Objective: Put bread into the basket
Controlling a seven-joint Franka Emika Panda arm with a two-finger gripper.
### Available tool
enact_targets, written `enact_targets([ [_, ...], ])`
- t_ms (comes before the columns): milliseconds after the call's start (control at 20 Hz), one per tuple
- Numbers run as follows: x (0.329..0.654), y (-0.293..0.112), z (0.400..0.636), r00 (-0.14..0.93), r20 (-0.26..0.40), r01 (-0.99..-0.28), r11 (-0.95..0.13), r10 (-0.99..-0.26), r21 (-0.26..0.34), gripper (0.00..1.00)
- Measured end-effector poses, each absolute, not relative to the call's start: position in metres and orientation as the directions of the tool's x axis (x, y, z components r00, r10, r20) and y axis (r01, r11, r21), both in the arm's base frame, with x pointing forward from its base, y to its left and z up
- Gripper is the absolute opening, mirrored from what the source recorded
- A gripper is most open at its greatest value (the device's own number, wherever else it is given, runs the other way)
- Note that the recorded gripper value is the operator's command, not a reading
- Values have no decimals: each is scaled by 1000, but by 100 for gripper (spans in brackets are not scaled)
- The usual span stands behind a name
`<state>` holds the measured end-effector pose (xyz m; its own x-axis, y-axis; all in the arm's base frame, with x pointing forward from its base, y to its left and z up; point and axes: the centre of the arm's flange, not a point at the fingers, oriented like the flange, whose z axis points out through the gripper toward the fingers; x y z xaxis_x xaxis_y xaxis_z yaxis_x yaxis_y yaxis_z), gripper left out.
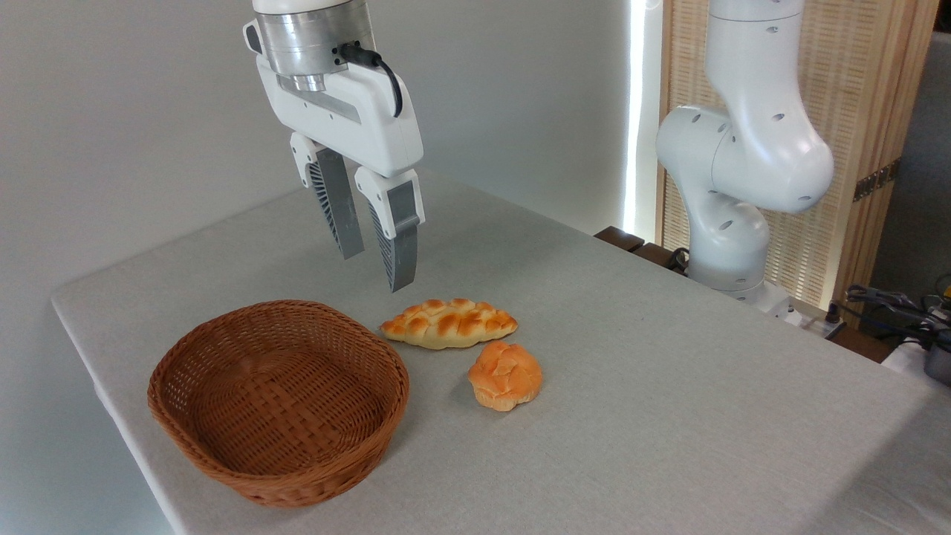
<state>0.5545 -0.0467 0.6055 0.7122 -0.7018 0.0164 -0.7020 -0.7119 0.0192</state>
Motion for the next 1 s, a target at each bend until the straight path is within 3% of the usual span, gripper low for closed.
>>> enact_targets([
  [750, 553, -51, 599, 707, 2, -707, -706, -707, 32, 100],
  [1000, 530, -78, 563, 671, -6, -741, -671, -742, 34, 100],
])
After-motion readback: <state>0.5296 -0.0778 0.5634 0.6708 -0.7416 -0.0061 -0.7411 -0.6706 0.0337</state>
